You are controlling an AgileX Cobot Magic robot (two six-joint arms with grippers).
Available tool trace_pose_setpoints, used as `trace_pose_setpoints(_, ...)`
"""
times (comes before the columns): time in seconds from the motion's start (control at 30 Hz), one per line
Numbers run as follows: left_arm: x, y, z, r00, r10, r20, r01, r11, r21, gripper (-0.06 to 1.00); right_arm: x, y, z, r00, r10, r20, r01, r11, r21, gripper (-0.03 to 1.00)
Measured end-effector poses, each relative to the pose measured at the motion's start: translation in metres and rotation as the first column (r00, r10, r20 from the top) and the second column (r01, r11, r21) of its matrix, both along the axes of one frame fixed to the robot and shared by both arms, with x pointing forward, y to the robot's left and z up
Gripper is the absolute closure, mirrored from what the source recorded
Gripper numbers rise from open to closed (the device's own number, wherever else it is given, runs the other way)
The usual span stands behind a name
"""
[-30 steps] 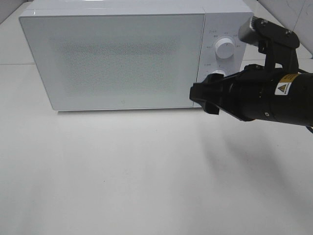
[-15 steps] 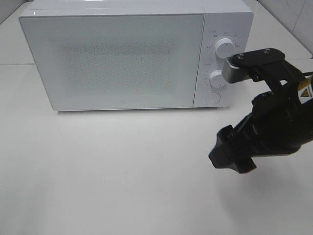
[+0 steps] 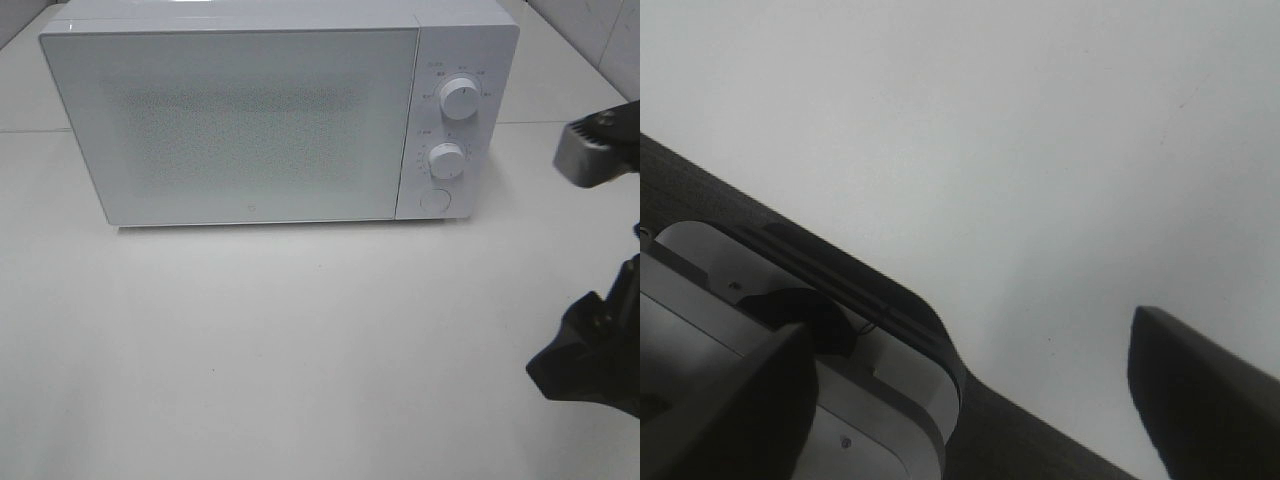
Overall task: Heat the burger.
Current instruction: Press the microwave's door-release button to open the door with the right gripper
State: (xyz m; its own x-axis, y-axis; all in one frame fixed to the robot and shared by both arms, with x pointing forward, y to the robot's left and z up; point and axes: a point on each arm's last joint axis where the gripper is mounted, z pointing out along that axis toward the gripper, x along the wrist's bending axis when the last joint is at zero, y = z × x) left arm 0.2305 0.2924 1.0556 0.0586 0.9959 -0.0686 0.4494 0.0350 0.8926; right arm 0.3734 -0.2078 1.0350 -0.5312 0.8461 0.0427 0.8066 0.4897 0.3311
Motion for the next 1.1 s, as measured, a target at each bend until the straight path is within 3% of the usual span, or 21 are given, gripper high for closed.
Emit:
trace_pose_setpoints(0.2,0.0,0.0,0.0,1.0,0.0,0.0,0.0,1.0,0.0,-0.03,-0.029,-0.024,0.012,0.992,0.01,0.127,-0.011,1.0,0.008,0.2)
trace_pose_setpoints(0.4,0.0,0.0,0.0,1.0,0.0,0.0,0.0,1.0,0.0,-0.03,-0.05,-0.042,0.004,0.984,0.001,0.176,-0.001,1.0,0.0,0.2)
trace_pose_setpoints(0.53,0.0,0.0,0.0,1.0,0.0,0.0,0.0,1.0,0.0,-0.03,-0.065,-0.051,0.006,0.971,-0.066,0.228,0.05,0.996,0.072,0.2)
trace_pose_setpoints(0.77,0.0,0.0,0.0,1.0,0.0,0.0,0.0,1.0,0.0,-0.03,-0.077,-0.062,0.007,0.949,-0.119,0.291,0.086,0.989,0.124,0.2)
trace_pose_setpoints(0.87,0.0,0.0,0.0,1.0,0.0,0.0,0.0,1.0,0.0,-0.03,-0.081,-0.07,0.008,0.925,-0.198,0.325,0.156,0.976,0.15,0.2)
trace_pose_setpoints(0.93,0.0,0.0,0.0,1.0,0.0,0.0,0.0,1.0,0.0,-0.03,-0.09,-0.078,0.011,0.883,-0.279,0.378,0.222,0.957,0.188,0.2)
trace_pose_setpoints(1.07,0.0,0.0,0.0,1.0,0.0,0.0,0.0,1.0,0.0,-0.03,-0.099,-0.084,0.014,0.84,-0.338,0.425,0.263,0.938,0.225,0.2)
trace_pose_setpoints(1.1,0.0,0.0,0.0,1.0,0.0,0.0,0.0,1.0,0.0,-0.03,-0.106,-0.088,0.015,0.805,-0.374,0.461,0.284,0.925,0.253,0.2)
